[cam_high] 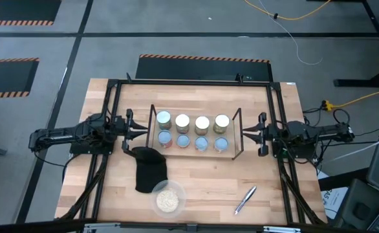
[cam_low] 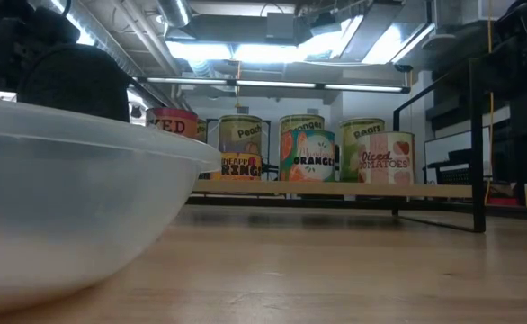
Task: Pick and place cans onto a shelf
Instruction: Return to Home Position
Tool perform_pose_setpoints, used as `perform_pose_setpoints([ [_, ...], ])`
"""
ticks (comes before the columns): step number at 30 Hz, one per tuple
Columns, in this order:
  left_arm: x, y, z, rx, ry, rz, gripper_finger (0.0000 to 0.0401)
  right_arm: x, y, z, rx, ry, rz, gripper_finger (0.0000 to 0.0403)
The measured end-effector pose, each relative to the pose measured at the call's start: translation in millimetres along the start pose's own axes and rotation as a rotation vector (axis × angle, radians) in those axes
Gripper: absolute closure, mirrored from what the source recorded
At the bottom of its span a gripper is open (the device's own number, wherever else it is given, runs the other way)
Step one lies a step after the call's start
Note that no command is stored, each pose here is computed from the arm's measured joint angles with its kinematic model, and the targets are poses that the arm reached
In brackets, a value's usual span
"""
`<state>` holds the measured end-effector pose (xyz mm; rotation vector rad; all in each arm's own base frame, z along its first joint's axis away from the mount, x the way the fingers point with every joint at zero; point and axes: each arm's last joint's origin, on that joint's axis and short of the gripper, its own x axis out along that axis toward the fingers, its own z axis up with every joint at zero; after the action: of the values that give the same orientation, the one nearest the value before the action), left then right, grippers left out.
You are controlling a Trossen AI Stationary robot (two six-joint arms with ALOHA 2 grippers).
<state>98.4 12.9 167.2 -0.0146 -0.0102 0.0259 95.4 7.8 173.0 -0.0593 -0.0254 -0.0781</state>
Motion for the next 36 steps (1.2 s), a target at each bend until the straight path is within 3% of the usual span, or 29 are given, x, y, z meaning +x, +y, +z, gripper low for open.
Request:
perform_pose_setpoints([
  [36,0.0,0.2,-0.1,-0.008,0.001,0.008,0.0337,5.7,-1.9,-4.2,-0.032,0.068,-0.033,0.0324],
])
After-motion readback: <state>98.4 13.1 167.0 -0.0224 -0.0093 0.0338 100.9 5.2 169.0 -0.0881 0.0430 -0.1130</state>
